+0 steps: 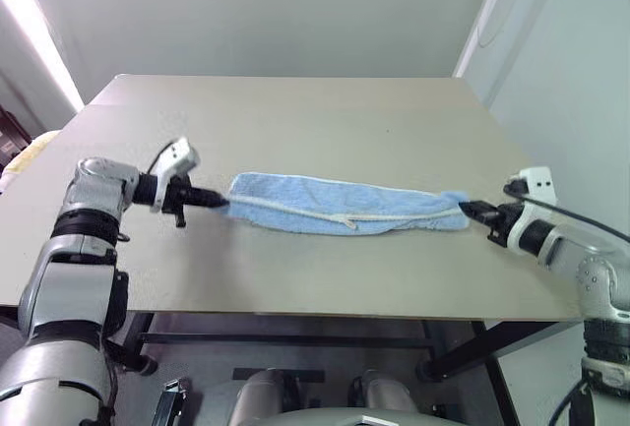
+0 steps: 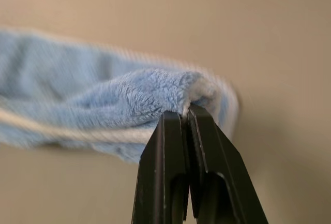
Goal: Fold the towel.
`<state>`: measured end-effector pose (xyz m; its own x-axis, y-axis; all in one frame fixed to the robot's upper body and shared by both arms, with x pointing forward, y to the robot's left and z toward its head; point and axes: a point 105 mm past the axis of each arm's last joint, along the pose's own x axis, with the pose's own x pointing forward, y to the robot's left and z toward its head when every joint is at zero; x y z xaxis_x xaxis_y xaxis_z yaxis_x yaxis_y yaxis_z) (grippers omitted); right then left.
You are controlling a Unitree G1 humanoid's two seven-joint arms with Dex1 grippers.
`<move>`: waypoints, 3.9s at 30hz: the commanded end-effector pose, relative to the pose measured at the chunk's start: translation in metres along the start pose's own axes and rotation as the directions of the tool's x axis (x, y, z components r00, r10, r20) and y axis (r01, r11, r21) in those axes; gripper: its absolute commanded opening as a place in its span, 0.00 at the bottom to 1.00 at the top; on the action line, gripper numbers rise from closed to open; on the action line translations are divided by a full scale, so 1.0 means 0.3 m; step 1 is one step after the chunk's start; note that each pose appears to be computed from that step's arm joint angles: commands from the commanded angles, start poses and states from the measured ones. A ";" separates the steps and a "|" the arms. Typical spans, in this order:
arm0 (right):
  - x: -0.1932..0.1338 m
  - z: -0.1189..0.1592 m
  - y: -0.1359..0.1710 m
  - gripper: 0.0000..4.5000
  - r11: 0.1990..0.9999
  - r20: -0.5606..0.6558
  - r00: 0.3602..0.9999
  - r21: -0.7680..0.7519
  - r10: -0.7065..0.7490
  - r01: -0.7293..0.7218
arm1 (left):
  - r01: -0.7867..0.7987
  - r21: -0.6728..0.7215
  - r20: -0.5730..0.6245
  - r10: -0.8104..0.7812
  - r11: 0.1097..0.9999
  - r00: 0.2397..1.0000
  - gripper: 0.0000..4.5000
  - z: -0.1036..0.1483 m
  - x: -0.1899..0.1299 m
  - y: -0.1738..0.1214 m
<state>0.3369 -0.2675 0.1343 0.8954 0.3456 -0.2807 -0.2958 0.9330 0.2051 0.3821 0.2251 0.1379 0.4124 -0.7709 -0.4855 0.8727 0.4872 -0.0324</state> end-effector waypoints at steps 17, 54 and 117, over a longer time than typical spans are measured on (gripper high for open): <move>0.079 0.323 0.049 0.00 0.996 0.121 0.988 0.010 0.092 -0.094 | -0.581 0.250 0.310 0.505 0.774 0.806 0.00 0.363 -0.143 0.190; -0.175 -0.157 0.277 0.00 0.838 -0.183 0.845 0.344 0.502 -0.424 | -0.009 0.045 -0.137 0.015 0.999 0.990 0.00 -0.213 -0.190 -0.084; -0.151 -0.160 0.177 1.00 0.596 0.078 0.932 0.749 0.355 -0.290 | 0.055 0.138 0.130 -0.073 0.989 0.989 0.77 -0.013 0.112 -0.093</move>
<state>0.2695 -0.2350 0.0960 0.7679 0.6174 -0.1707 -0.1119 0.3918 0.9132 0.3755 0.1992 0.1098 0.4338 -0.8180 -0.3778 0.8895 0.4555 0.0351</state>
